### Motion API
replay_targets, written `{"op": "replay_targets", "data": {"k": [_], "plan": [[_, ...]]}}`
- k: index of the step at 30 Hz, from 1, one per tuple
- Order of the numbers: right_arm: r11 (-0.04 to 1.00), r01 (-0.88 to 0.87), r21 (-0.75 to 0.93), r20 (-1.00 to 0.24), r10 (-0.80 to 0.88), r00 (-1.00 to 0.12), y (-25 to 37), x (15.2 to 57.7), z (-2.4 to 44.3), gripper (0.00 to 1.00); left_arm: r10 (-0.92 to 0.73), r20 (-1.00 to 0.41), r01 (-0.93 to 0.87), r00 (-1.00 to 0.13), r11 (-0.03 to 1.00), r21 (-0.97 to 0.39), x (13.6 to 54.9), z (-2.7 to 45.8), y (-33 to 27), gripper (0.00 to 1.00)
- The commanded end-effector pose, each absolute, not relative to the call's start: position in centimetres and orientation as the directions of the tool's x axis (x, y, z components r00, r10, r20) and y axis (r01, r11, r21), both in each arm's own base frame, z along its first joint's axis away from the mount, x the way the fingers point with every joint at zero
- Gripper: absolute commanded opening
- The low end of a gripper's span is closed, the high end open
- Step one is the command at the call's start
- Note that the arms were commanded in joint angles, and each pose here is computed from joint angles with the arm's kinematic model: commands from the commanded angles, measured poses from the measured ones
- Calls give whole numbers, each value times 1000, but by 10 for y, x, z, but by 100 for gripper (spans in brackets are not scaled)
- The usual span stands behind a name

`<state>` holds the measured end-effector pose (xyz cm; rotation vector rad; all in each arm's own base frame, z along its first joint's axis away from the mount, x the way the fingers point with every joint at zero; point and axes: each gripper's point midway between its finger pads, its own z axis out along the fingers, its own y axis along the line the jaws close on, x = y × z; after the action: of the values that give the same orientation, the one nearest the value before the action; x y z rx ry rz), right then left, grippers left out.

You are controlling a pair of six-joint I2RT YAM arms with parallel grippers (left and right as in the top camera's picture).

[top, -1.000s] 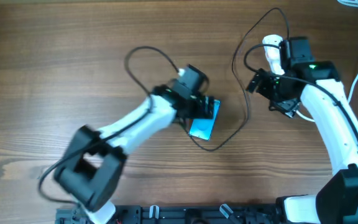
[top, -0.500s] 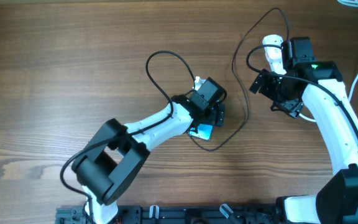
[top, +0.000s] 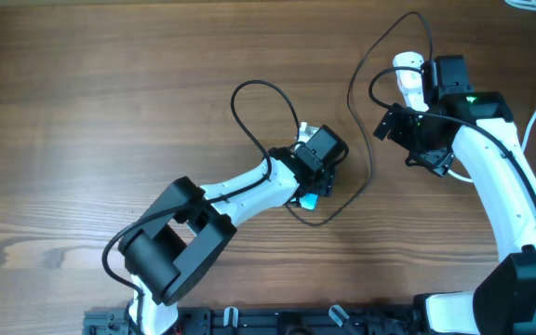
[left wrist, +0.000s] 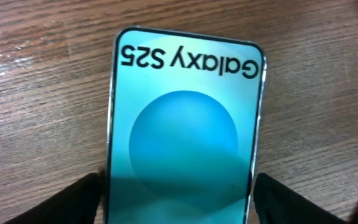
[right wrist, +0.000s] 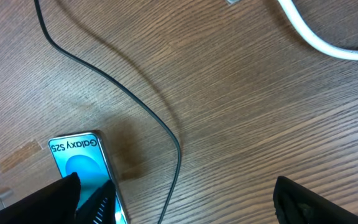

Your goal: Plug charger to phone and switch on socket

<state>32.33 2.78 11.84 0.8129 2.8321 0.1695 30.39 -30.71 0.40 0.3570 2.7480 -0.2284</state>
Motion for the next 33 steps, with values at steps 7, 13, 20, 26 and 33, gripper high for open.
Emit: {"op": "replay_targets", "data": {"k": [7,13,20,26,33], "plan": [[850,506,145,-162,525,-836,25,323,120,100,374,-296,403,-879,914,-41,283,-20,-302,98],[850,508,139,-152,525,-838,25,320,119,100,401,-279,422,-873,906,-20,280,-30,-301,98],[850,508,138,-150,525,-838,25,319,119,100,401,-262,418,-878,908,-10,279,-36,-297,79],[867,461,192,-117,486,-866,38,318,120,100,337,-273,355,-901,935,-20,293,-31,-286,74],[852,442,280,-64,476,-877,56,318,123,100,234,-318,266,-919,962,-62,315,0,-269,76]]}}
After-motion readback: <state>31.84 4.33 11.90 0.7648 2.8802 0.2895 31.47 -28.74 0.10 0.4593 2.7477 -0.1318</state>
